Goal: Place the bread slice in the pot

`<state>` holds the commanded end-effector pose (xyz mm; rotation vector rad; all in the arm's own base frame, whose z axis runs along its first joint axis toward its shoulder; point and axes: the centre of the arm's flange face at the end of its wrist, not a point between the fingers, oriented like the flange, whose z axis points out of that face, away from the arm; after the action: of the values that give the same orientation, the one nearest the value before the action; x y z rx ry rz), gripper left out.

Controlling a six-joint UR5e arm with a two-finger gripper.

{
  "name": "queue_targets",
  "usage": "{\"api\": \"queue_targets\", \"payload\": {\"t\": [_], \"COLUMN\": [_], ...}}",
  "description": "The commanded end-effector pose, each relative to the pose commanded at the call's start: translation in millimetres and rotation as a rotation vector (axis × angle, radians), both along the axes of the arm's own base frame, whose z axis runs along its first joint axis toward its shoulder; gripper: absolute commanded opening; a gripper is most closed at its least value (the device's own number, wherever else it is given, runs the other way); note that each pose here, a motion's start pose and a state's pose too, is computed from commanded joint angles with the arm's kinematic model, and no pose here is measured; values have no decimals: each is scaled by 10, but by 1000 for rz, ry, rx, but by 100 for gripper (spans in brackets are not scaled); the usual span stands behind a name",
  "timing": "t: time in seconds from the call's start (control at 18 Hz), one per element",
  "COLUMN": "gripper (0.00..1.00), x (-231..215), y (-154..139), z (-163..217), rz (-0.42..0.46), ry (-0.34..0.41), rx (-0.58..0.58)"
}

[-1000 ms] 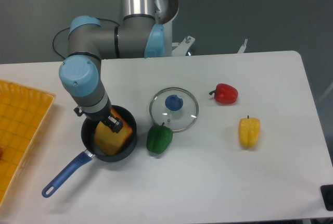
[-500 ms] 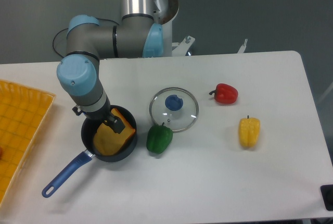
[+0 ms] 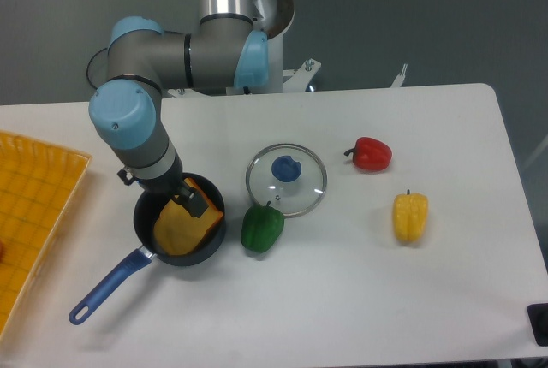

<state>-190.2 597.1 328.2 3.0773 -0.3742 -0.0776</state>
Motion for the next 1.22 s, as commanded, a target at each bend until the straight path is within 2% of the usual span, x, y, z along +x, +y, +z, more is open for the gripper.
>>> {"api": "queue_targets", "payload": {"t": [0.11, 0.33, 0.5, 1.06, 1.22], "gripper": [100, 100, 100, 100, 100], "x": [-35, -261, -333, -890, -1005], "y": [-17, -105, -156, -445, -553], "z": [53, 183, 198, 429, 463], "rz": [-84, -199, -255, -178, -205], "ry": [11, 18, 86, 76, 74], "rx": [-3, -4, -63, -14, -18]}}
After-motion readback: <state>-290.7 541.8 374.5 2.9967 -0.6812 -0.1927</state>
